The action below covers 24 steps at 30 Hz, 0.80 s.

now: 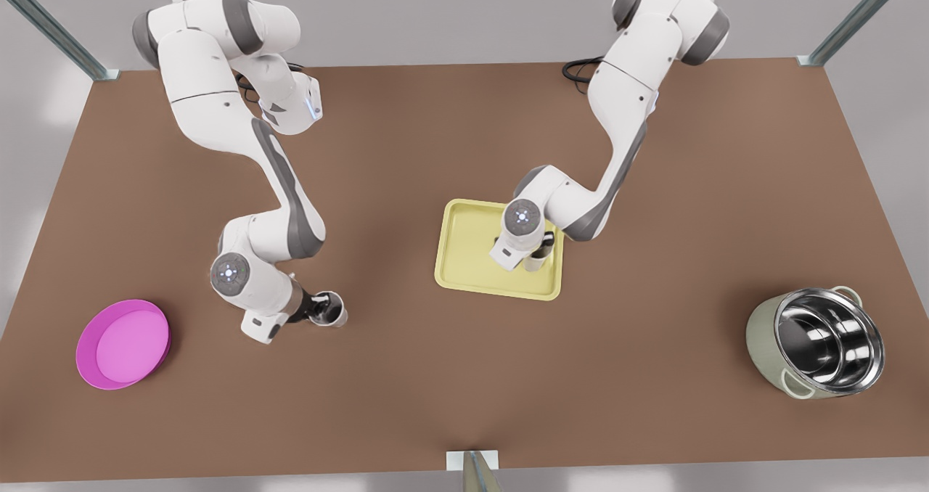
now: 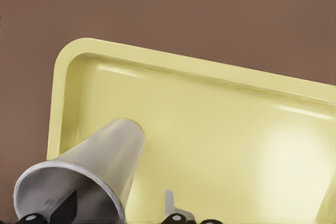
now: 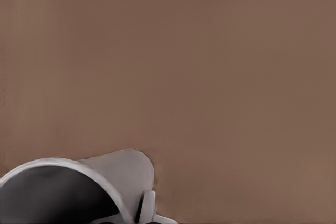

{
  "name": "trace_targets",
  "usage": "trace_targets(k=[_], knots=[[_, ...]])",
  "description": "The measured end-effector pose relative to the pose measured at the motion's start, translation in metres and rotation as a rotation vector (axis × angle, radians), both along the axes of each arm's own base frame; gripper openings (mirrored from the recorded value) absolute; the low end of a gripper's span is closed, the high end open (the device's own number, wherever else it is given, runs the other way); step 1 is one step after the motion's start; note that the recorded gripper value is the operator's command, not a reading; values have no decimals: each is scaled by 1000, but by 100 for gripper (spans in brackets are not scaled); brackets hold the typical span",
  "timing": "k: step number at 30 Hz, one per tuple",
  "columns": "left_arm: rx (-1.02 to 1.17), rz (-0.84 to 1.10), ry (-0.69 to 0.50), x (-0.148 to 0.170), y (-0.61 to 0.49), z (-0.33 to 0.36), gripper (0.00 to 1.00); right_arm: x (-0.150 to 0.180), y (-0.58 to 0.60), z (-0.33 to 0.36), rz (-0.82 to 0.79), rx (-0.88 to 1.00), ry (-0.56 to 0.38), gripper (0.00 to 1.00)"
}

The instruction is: Use both arms to respectively pick up the white IKEA cups from the middle-left and middle-right positions, then place the white IKEA cups onto the middle-middle tray, ensuring that the cups remain upright and do not tip over

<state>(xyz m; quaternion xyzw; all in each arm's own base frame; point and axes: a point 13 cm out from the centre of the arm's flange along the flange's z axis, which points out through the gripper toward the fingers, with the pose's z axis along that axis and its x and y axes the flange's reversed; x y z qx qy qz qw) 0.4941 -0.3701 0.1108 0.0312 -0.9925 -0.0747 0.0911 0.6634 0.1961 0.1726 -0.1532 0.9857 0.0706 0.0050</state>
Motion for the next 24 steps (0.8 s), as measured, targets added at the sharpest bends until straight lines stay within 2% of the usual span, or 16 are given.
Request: trace_targets(k=[8, 9, 12, 14, 15, 18, 24], knots=[[-6, 96, 6, -1, -1, 19, 100, -58, 132, 11, 81, 32, 35, 21], [-25, 117, -21, 14, -4, 43, 100, -63, 142, 10, 83, 33, 32, 21], [-111, 236, -136, 100, 8, 202, 100, -81, 170, -2, 89, 34, 25, 21], [-102, 350, -142, 142, 114, 275, 100, -91, 195, -9, 101, 44, 4, 21], [-71, 378, -153, 145, 173, 309, 100, -94, 205, -12, 103, 50, -7, 21], [70, 290, -129, 90, 252, 340, 100, -105, 236, -17, 116, 67, -35, 21], [18, 138, -33, 84, 272, 320, 100, -145, 303, -19, 177, 97, -69, 21]])
